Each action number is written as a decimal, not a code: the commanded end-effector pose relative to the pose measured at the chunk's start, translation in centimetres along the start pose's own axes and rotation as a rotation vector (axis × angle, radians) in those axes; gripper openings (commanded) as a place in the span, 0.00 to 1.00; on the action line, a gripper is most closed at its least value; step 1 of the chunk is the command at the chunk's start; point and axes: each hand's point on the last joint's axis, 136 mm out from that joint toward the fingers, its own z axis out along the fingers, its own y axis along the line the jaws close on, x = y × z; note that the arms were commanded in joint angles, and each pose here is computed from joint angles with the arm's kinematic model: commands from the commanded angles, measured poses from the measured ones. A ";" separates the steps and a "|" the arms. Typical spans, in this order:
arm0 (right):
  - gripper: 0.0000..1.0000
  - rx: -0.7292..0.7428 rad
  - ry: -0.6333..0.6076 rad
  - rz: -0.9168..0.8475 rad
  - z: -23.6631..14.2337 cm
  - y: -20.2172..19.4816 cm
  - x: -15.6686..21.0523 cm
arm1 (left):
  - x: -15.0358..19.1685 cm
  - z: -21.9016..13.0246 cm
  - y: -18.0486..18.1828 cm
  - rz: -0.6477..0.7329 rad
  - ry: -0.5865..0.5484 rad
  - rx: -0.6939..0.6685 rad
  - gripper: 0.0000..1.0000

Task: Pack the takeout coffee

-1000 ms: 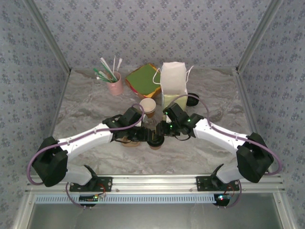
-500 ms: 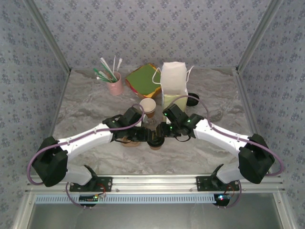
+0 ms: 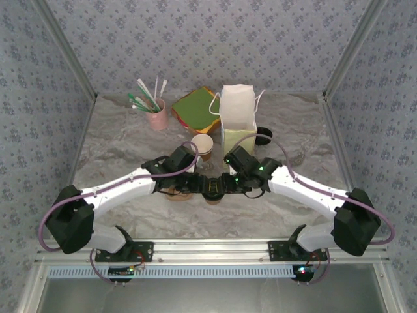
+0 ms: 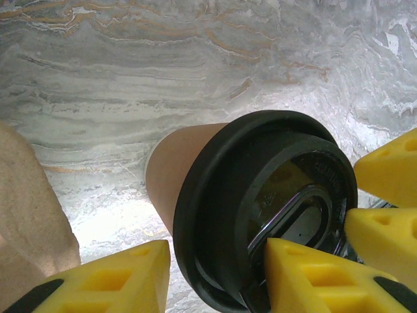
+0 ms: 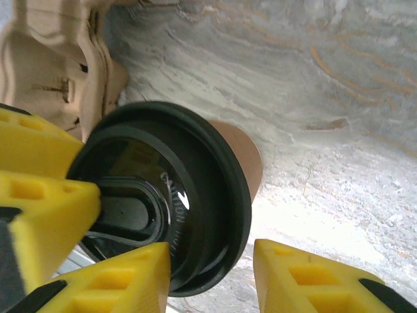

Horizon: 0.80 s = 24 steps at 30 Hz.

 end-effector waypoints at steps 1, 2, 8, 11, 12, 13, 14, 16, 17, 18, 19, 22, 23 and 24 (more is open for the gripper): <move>0.37 -0.023 0.008 0.014 0.3 0.3 0.5 | 1.4 0.8 2.3 -0.008 0.055 -0.101 0.43; 0.37 -0.014 0.016 0.013 0.5 0.1 0.7 | 1.4 0.8 2.4 -0.008 0.055 -0.102 0.42; 0.34 0.038 0.083 0.012 2.3 -1.8 2.5 | 1.5 1.0 2.5 -0.010 0.060 -0.107 0.43; 0.33 0.064 0.110 0.018 2.9 -2.8 3.5 | 1.5 1.1 2.6 -0.014 0.060 -0.107 0.42; 0.33 0.073 0.116 0.020 3.0 -3.2 3.8 | 1.5 1.1 2.6 -0.015 0.060 -0.107 0.42; 0.33 0.077 0.119 0.021 3.0 -3.3 3.9 | 1.6 1.2 2.6 -0.016 0.060 -0.107 0.42; 0.32 0.087 0.125 0.022 3.1 -3.6 4.1 | 1.6 1.2 2.7 -0.016 0.062 -0.110 0.42; 0.33 0.089 0.119 0.019 2.8 -3.6 4.0 | 1.7 1.2 2.8 -0.018 0.064 -0.110 0.42; 0.33 0.082 0.112 0.015 2.6 -3.2 3.7 | 1.7 1.2 2.8 -0.018 0.063 -0.109 0.42; 0.34 0.068 0.097 0.009 2.2 -2.7 3.3 | 1.7 1.1 2.7 -0.017 0.061 -0.108 0.42; 0.35 0.055 0.081 0.004 1.9 -2.2 2.8 | 1.7 1.1 2.7 -0.017 0.062 -0.107 0.42; 0.39 0.010 0.029 -0.009 0.5 -0.6 1.1 | 1.7 1.1 2.7 -0.017 0.063 -0.109 0.42; 0.40 -0.002 0.020 -0.010 0.2 -0.1 0.8 | 1.7 1.2 2.7 -0.018 0.064 -0.110 0.42; 0.40 -0.017 0.011 -0.011 -0.1 0.3 0.5 | 1.7 1.2 2.7 -0.015 0.064 -0.107 0.42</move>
